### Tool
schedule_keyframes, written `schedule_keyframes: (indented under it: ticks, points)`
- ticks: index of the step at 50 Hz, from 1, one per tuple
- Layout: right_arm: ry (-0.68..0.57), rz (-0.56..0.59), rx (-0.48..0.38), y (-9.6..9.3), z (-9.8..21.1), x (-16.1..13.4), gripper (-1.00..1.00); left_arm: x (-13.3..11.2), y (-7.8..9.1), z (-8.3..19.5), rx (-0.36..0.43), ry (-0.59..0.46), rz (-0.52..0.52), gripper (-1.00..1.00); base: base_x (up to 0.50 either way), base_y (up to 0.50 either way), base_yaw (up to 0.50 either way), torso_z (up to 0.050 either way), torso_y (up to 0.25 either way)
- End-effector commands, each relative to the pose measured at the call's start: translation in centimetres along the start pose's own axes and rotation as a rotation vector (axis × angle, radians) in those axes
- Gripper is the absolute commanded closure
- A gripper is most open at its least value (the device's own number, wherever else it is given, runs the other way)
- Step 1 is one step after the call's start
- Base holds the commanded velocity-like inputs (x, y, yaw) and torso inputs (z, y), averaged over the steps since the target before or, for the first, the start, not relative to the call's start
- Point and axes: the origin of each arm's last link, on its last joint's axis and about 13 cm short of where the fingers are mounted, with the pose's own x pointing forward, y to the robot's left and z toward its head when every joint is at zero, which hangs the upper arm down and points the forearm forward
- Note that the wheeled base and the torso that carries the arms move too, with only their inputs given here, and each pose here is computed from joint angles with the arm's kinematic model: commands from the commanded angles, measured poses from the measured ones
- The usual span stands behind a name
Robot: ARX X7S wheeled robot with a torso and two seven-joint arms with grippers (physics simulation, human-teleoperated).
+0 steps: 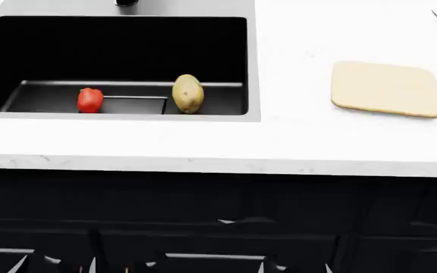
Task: Pick the vegetables from the sink and place them on the cutting board.
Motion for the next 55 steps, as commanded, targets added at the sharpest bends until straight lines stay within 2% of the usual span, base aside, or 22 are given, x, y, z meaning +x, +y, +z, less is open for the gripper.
schedule_keyframes:
  ticks: [1,23,40,45,55]
  points:
    - [-0.002,0.006,-0.002,0.04,0.05,0.14,-1.00,0.23,-0.19,0.06,0.000,0.000,0.000,-1.00,0.00,0.00,0.00,0.000,0.000]
    - [0.002,0.018,-0.029,0.13,-0.02,0.12,-1.00,0.35,-0.09,0.08,0.003,0.000,0.017,-1.00,0.00,0.03,0.00,0.000,0.000]
    - [0.005,0.019,-0.030,0.16,-0.05,0.01,-1.00,-0.12,0.36,-0.21,0.017,-0.022,0.036,-1.00,0.00,0.33,0.00,0.000,0.000]
    - [0.008,0.018,-0.029,0.15,-0.09,0.11,-1.00,0.14,0.04,-0.03,0.059,-0.058,0.026,-1.00,0.00,0.36,0.00,0.000,0.000]
    - [0.024,0.029,-0.046,0.21,-0.26,0.02,-1.00,0.22,-0.12,0.00,0.086,-0.079,-0.004,-1.00,0.00,0.14,0.00,0.046,0.000]
